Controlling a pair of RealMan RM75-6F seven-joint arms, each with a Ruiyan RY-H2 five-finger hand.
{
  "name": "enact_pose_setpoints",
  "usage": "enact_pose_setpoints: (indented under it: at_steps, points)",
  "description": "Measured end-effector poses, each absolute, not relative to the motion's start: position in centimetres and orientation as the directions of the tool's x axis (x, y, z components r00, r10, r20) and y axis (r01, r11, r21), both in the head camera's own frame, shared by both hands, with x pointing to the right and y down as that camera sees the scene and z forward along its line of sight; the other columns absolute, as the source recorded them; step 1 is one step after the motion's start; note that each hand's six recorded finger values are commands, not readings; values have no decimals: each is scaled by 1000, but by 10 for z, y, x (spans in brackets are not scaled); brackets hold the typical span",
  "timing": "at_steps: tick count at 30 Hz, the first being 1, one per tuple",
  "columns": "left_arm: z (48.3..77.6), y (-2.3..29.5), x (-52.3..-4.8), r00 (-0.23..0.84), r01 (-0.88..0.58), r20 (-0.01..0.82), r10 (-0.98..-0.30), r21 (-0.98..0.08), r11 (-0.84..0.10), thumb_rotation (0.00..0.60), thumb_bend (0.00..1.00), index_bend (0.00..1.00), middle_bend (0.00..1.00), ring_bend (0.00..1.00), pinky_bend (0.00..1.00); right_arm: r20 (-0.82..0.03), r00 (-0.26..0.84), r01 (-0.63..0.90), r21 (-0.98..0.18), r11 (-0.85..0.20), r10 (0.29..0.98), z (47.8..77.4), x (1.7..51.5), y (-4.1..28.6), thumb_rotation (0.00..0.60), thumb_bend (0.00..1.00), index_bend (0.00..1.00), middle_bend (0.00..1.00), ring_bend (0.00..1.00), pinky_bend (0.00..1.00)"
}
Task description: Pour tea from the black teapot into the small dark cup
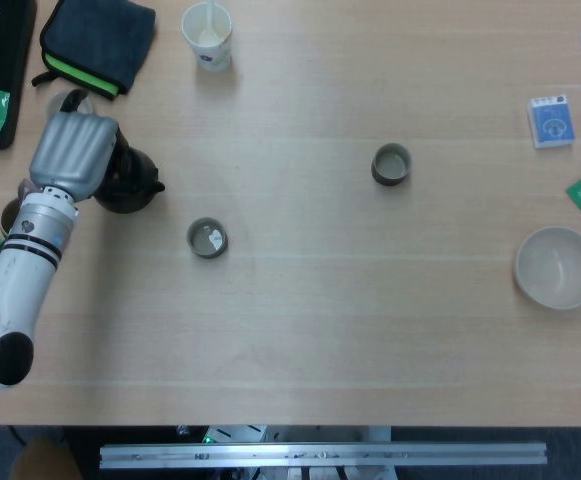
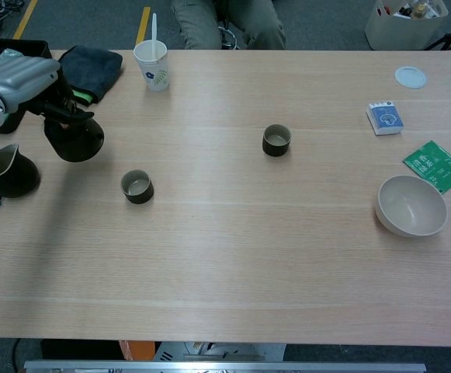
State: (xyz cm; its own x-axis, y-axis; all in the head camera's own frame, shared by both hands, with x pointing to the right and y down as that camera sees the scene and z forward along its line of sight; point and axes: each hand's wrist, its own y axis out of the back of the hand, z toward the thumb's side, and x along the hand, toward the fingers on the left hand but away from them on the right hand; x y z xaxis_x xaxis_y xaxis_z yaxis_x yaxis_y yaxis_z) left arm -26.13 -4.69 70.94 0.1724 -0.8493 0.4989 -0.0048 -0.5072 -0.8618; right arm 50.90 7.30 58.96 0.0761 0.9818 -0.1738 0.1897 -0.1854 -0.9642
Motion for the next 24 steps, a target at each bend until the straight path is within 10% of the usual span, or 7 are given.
enact_pose_setpoints:
  at_steps: [24]
  points:
    - [687,-42,-257,180,-40,412,-893,-904,-425,483,343,916,1000,900,108,-165,87,202,-963,-180,982,588,508,76,600,211,263,296,206,309]
